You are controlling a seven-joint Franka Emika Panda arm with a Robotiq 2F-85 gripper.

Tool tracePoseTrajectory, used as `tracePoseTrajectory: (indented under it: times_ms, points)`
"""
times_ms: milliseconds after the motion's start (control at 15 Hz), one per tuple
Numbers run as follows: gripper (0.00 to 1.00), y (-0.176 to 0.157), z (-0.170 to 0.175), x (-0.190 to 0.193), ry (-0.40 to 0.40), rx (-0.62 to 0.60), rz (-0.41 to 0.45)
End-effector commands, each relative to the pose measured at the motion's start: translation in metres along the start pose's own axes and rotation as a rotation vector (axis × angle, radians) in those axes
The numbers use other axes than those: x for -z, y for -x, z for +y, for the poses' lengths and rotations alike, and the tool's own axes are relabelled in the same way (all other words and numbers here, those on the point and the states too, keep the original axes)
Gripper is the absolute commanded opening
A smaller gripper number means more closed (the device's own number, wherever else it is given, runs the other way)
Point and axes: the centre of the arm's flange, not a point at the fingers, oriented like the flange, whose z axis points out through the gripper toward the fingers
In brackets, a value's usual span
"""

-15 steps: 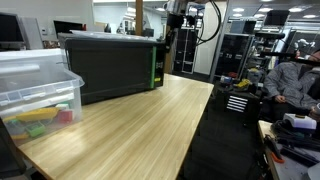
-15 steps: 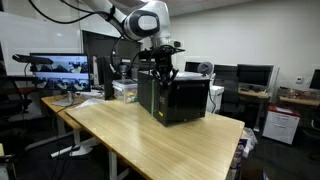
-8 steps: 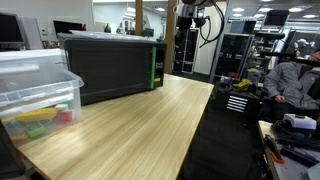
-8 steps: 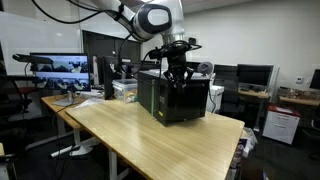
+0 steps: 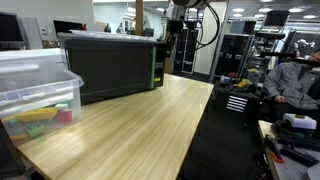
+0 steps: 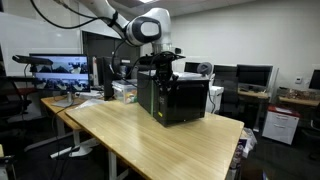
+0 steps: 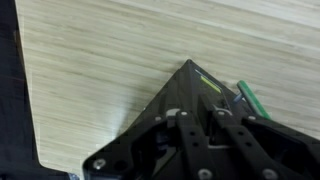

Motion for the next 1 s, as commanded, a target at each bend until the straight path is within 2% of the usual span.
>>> tracePoseTrajectory:
  times_ms: [0, 400, 933]
  points:
    - [0.08, 0.025, -0.041, 0.021, -0.044, 0.007, 0.004]
    - [0.08, 0.057, -0.075, 0.044, -0.085, 0.007, -0.001]
    - [0.08, 0.026, -0.077, 0.039, -0.066, 0.055, 0.017]
